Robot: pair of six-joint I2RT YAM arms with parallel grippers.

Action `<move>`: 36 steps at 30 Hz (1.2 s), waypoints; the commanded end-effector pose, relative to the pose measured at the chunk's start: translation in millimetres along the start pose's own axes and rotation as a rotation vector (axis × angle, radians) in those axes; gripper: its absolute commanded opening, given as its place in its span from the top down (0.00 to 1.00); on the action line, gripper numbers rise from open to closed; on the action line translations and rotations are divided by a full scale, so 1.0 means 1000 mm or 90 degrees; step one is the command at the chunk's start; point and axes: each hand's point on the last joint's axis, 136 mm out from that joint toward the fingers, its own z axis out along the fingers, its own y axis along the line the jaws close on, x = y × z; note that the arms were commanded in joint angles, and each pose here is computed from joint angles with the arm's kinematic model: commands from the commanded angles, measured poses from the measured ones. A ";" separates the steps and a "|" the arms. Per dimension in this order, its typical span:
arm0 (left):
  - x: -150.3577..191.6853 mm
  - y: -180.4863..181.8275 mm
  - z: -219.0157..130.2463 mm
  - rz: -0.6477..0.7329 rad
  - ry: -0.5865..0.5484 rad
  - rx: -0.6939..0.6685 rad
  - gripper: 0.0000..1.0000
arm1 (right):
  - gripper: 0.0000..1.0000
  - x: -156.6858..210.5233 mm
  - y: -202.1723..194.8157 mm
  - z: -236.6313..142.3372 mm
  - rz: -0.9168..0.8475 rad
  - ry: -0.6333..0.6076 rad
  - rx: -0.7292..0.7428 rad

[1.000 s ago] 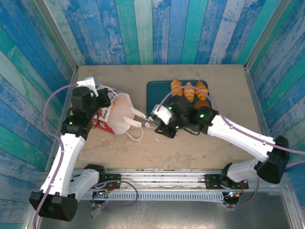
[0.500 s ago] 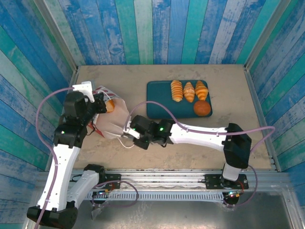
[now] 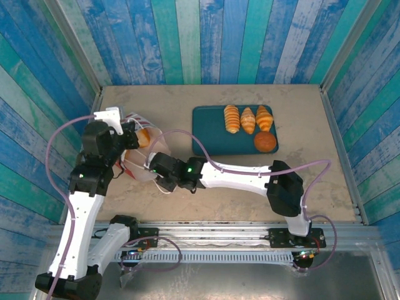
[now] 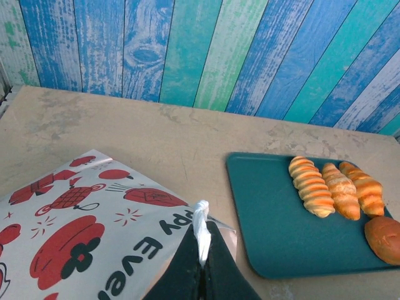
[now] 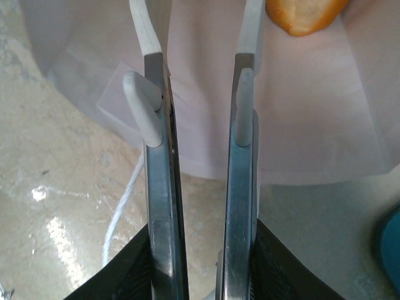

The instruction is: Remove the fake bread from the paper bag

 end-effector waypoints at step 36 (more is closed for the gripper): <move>-0.003 -0.006 0.009 -0.012 -0.003 0.024 1.00 | 0.61 -0.061 -0.008 0.061 0.048 -0.045 0.012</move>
